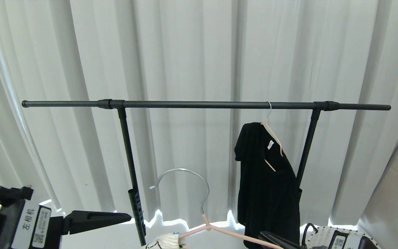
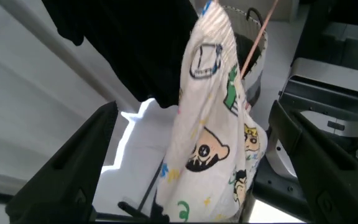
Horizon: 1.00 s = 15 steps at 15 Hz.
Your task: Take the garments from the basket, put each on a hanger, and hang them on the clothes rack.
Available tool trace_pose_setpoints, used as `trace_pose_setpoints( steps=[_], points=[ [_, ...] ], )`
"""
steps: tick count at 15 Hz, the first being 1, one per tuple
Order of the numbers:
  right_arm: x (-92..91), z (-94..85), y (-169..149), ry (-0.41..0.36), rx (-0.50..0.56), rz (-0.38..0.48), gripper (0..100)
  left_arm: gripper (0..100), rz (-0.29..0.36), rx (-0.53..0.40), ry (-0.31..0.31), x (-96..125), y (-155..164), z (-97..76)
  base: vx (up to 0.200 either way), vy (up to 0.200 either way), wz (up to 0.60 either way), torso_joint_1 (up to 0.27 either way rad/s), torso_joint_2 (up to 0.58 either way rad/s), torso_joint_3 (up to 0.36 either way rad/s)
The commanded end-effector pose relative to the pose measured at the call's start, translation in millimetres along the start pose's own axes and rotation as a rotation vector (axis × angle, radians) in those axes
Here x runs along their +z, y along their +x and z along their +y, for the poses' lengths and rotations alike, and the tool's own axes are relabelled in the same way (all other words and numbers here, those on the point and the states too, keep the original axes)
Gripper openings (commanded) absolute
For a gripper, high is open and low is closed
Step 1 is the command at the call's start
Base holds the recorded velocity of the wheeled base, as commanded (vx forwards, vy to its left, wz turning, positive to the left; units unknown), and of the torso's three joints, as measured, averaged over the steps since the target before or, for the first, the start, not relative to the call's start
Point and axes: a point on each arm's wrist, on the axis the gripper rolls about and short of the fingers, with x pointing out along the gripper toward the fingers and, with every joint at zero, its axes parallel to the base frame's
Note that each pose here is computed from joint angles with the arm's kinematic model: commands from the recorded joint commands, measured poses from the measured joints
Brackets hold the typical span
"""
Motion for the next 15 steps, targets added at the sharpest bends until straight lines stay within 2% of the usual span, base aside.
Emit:
trace_pose_setpoints(
  steps=[1, 6, 7, 15],
  points=[
    [0.9, 2.6, -1, -0.003, 0.012, -0.004, 0, 100, 0.029, -0.010, -0.013, -1, 7, 2.9, 0.000, 0.000, 0.00, 0.000, 0.00, 0.000],
    [13.9, 6.8, 5, 0.033, 0.013, -0.070, 0, 100, 0.062, -0.019, -0.034, -5, 14, 4.9, 0.000, 0.000, 0.00, 0.000, 0.00, 0.000],
    [14.9, 6.9, 6, 0.036, 0.012, -0.080, 0, 0, 0.073, -0.023, -0.042, -6, 16, 5.7, 0.000, 0.000, 0.00, 0.000, 0.00, 0.000],
    [17.5, 8.1, 4, 0.048, -0.022, -0.095, 0, 0, 0.078, -0.023, -0.045, 0, 22, 10.8, 0.000, 0.000, 0.00, 0.000, 0.00, 0.000]
  ],
)
